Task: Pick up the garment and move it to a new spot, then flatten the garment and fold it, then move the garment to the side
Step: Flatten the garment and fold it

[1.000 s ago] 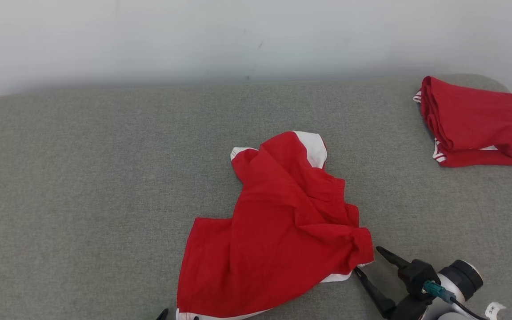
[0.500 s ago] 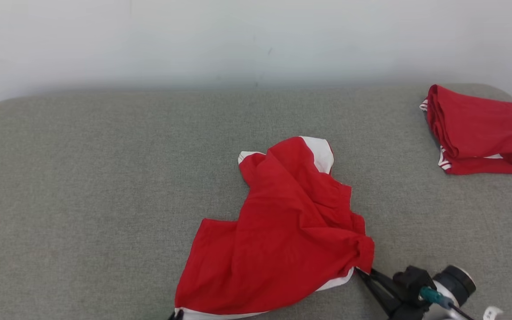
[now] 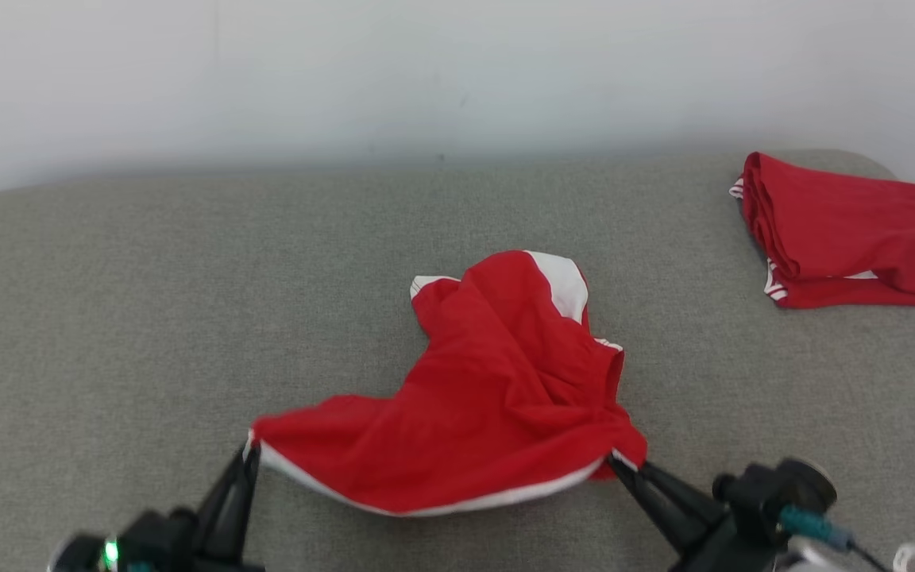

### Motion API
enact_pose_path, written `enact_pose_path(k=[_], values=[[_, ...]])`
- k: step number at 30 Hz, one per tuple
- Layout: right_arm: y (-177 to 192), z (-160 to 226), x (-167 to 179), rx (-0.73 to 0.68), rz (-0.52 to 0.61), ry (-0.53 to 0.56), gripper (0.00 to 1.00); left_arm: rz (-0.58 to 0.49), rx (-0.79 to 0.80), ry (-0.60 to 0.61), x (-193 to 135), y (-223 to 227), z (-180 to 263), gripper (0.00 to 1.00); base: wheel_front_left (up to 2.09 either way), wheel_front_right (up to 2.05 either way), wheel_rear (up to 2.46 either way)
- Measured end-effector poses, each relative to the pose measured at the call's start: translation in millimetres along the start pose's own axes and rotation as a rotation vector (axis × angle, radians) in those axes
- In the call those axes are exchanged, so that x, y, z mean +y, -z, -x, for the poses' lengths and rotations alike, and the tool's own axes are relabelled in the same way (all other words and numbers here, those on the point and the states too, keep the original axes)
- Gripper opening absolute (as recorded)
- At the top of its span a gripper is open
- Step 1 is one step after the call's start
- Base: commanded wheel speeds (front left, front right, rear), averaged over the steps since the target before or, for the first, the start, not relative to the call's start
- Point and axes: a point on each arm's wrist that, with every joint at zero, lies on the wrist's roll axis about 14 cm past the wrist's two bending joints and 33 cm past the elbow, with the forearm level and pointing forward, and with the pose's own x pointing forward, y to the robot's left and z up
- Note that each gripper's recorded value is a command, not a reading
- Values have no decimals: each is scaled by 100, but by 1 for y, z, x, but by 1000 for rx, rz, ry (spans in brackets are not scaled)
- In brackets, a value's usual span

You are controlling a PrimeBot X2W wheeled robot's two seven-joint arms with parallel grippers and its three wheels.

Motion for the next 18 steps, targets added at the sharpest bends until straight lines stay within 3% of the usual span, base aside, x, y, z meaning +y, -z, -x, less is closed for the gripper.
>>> enact_pose_path(k=[5, 11, 18], values=[[-52, -19, -17, -117, 21, -24, 0, -159, -134, 80, 11, -61, -48, 0, 0, 0, 0], [-130, -53, -53, -272, -49, -28, 0, -289, -334, 153, 16, -164, -121, 0, 0, 0, 0], [-220, -105, -113, -374, -101, -4, 0, -305, -447, 138, 33, -272, -204, 0, 0, 0, 0]])
